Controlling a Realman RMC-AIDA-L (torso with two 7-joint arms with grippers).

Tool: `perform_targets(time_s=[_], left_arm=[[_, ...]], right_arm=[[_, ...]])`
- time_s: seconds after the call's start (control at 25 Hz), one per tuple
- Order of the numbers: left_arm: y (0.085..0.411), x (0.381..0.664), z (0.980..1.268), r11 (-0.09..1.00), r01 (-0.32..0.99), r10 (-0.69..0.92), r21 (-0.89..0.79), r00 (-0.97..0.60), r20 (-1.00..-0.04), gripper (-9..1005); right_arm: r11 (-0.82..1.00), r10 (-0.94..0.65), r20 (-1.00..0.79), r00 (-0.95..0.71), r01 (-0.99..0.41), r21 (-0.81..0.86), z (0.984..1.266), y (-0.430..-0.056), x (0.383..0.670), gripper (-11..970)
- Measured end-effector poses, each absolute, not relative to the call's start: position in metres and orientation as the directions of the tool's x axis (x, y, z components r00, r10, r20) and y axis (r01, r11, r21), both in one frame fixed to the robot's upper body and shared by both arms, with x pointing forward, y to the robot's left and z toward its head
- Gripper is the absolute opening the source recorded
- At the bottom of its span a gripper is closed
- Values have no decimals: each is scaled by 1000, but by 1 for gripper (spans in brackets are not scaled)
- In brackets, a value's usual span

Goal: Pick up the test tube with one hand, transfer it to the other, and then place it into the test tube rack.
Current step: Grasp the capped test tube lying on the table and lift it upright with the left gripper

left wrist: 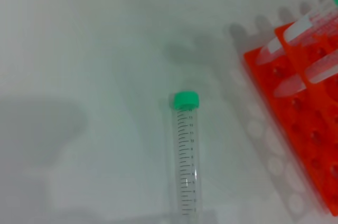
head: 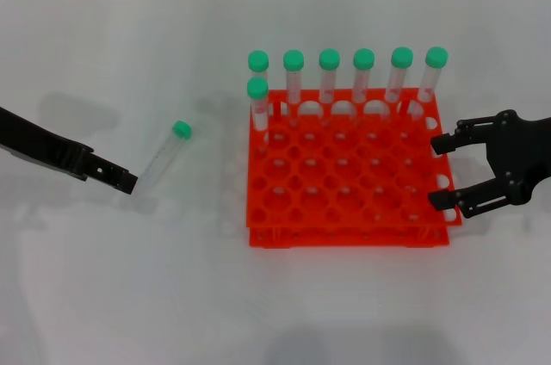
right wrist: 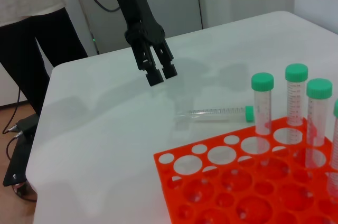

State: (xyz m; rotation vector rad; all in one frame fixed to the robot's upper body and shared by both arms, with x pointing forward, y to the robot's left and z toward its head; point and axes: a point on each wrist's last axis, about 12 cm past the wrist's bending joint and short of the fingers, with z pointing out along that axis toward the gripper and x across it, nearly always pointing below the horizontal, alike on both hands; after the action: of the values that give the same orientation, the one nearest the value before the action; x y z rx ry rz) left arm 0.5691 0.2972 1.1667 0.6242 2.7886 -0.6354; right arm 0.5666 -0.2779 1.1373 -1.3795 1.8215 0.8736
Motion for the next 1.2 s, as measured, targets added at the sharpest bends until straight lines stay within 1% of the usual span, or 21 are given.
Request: perform_targets(time_s=[0.52, 0.64, 0.96, 1.2], left_arm=[[290, 582, 1145, 846, 443, 371, -297, -889, -270, 808], [287, 585, 1143, 849, 447, 374, -282, -885, -277, 796], [274, 594, 1134, 841, 464, 396, -277, -878, -268, 766], [264, 600, 1126, 842, 474, 418, -259, -875, -243, 743]], right_arm=[[197, -519, -830, -205, -973, 118, 1136, -273, 566, 850], [195, -519, -830, -205, -974, 119, 1135, -271, 566, 851], [188, -519, -831, -203, -975, 121, 1134, -267, 566, 851], [186, -519, -831, -203, -975, 122, 1134, -266, 566, 851]])
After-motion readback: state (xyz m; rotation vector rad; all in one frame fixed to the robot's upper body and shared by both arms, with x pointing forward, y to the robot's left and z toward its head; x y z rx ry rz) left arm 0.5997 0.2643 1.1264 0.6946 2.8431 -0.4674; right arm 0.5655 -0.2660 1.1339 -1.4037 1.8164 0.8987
